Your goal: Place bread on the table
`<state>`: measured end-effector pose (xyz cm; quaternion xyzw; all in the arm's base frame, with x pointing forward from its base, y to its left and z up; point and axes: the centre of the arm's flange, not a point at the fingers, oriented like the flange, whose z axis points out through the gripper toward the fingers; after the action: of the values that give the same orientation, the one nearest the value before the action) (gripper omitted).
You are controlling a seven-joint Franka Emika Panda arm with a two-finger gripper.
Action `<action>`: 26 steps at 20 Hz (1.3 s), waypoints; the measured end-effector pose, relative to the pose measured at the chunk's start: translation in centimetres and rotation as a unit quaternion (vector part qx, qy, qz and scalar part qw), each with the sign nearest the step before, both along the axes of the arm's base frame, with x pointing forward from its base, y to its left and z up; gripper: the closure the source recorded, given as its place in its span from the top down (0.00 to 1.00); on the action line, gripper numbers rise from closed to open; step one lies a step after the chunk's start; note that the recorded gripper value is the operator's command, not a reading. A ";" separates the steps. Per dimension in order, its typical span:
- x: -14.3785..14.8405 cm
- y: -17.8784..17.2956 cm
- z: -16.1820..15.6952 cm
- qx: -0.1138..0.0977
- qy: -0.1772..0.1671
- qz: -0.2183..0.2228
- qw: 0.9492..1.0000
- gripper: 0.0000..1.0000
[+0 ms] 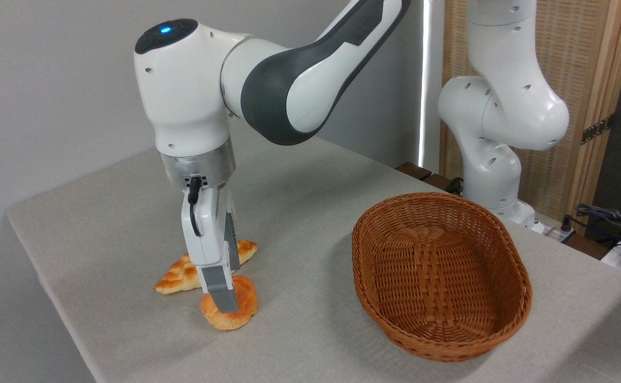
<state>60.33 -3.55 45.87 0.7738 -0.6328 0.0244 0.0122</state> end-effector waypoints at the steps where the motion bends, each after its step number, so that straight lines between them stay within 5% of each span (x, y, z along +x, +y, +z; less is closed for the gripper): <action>1: 0.1 0.0 0.2 0.000 -0.002 0.002 1.000 1.00; 4: 0.3 0.4 2.4 -0.003 -0.020 0.058 0.998 1.00; 8: -0.8 1.1 6.8 -0.012 -0.048 0.175 0.983 1.00; 13: -3.6 4.0 13.2 -0.001 0.006 0.230 0.973 1.00; 17: -3.9 4.4 15.5 -0.005 0.005 0.308 0.951 1.00; 20: -3.8 4.6 15.4 -0.005 0.007 0.320 0.948 1.00; 26: -3.8 4.4 15.1 -0.003 0.014 0.318 0.948 1.00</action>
<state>56.50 0.88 60.99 0.9351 -0.3537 0.0179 0.0146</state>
